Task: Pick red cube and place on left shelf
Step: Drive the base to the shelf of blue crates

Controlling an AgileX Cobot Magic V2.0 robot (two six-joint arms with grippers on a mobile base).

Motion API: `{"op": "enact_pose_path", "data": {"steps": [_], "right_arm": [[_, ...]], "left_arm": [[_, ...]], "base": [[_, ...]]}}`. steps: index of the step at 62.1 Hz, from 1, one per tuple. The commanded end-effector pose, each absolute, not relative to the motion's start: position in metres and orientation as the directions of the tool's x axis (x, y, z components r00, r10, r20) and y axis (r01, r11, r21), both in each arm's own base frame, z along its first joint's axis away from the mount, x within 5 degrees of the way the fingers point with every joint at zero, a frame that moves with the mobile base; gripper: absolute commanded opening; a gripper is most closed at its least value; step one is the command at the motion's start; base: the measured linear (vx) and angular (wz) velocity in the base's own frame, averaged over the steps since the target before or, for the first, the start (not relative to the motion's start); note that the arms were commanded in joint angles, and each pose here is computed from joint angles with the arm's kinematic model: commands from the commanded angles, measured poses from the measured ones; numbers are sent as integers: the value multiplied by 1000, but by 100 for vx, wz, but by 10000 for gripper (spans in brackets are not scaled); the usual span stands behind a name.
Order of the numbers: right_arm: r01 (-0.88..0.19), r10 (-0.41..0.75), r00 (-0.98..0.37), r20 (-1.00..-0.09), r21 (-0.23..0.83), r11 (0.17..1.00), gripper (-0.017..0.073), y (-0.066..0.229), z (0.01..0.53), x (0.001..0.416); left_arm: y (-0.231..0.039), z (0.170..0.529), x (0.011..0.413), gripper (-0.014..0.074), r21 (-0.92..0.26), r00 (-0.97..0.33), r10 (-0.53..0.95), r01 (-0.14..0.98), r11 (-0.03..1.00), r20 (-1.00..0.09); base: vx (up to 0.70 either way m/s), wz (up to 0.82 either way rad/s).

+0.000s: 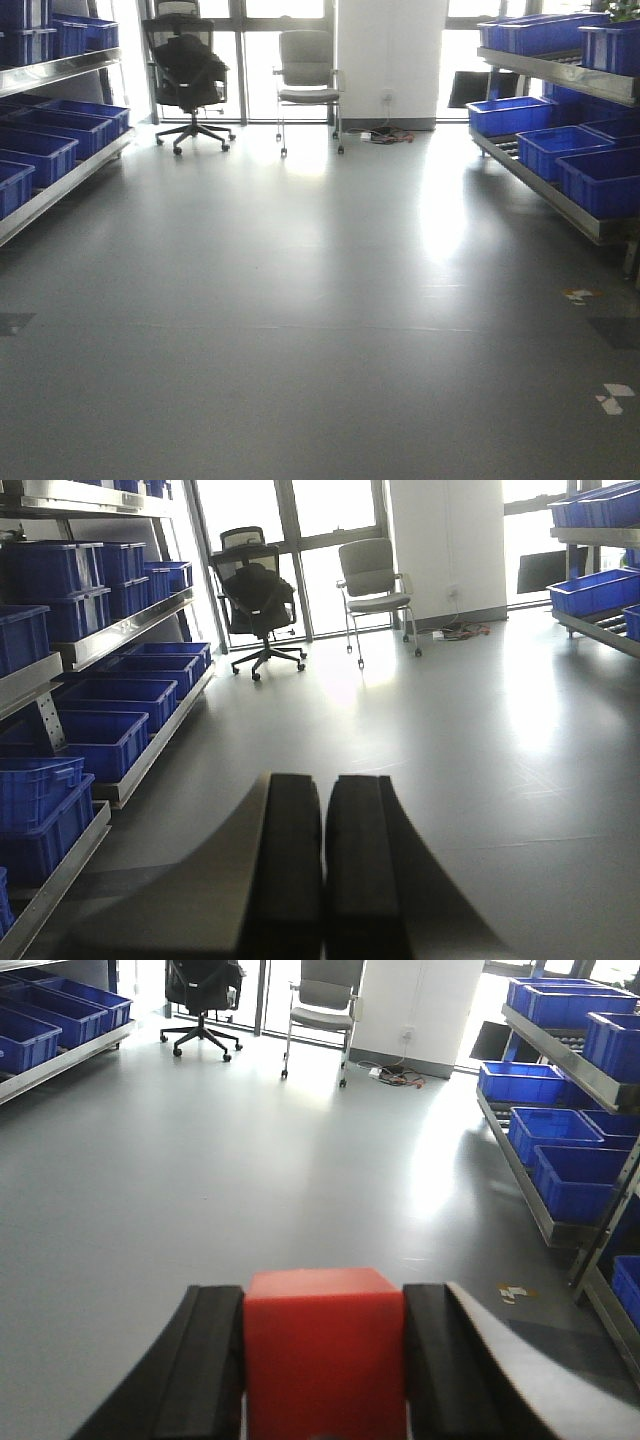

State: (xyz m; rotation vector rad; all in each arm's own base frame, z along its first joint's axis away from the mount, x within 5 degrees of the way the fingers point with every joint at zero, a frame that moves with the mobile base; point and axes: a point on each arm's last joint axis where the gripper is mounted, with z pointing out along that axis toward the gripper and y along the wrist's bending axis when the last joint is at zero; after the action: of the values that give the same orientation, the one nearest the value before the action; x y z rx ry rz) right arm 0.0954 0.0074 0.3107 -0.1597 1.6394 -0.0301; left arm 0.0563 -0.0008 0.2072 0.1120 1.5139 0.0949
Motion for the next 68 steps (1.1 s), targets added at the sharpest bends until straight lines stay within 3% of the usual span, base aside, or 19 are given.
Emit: {"op": "enact_pose_path", "data": {"steps": [1, 68], "right_arm": [[-65, -110, 43, -993, -112, 992, 57, 7, 328, 95], [-65, -110, 43, -993, -112, 992, 57, 7, 328, 95]], "left_arm": [[-1, 208, 57, 106, 128, 124, 126, 4, 992, -984], [-1, 208, 57, 106, 128, 124, 126, 4, 992, -984]], "base": [[51, 11], [53, 31]]}}
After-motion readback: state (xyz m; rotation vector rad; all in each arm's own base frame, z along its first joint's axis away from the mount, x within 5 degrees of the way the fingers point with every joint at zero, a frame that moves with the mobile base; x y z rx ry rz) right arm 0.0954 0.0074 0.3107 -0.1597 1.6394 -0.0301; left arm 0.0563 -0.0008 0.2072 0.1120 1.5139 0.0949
